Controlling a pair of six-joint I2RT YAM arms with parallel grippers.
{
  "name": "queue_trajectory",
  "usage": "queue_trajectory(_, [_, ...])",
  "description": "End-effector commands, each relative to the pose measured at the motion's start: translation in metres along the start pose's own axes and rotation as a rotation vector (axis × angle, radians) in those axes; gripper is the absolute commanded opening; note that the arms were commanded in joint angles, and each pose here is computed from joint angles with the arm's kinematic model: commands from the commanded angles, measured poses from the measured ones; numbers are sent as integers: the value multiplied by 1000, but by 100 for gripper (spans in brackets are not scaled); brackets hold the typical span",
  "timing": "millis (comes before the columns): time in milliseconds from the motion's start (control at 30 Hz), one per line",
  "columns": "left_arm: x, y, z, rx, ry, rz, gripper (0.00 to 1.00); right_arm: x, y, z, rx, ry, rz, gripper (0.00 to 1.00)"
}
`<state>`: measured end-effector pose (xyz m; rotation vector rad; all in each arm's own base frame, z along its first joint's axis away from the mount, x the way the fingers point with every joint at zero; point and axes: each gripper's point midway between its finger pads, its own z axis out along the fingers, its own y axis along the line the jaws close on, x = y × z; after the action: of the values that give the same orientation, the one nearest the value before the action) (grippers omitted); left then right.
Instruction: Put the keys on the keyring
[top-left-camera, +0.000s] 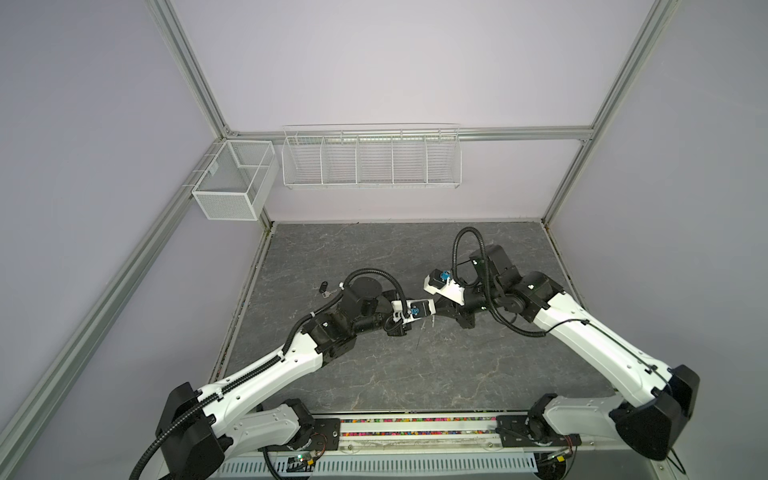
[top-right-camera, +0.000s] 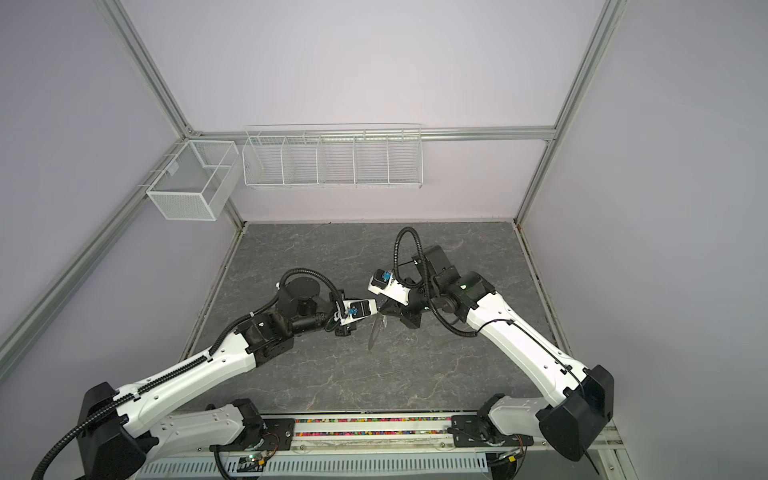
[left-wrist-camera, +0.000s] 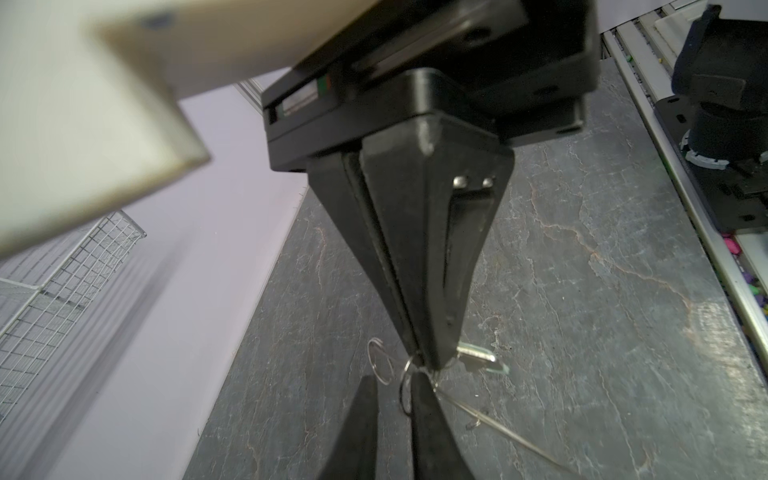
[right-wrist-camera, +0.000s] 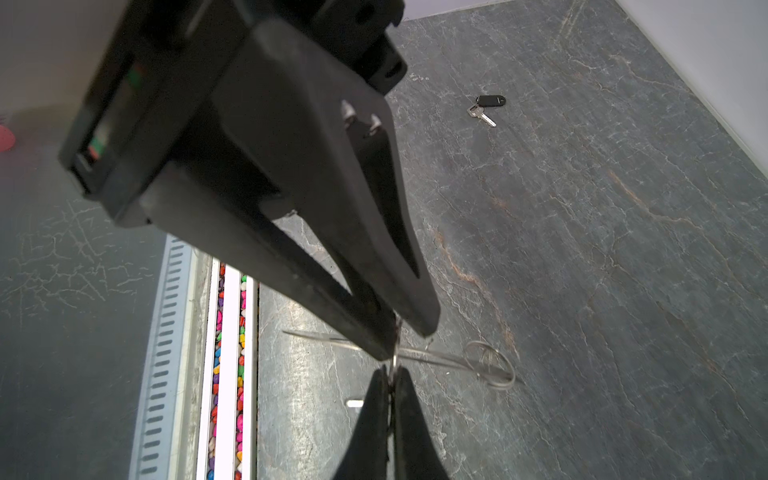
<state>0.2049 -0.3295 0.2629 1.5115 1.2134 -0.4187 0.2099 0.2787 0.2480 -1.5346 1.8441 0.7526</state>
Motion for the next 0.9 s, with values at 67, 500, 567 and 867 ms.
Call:
queue_trajectory(67, [-5,1,2,19,18,29,15,-10,5,-2,-8,-12,-28,7])
queue_trajectory(500, [-1,-6,8,76,50,36,1,-14,4,-2,66,9,-116,7])
queue_trajectory(567, [-1,-9,8,89,48,34,0,-15,2,-4,91,-1,-135,7])
queue_trajectory(867, [-7,-15,9,115,-8,-35,0,-16,-11,-20,253,-78,-182,32])
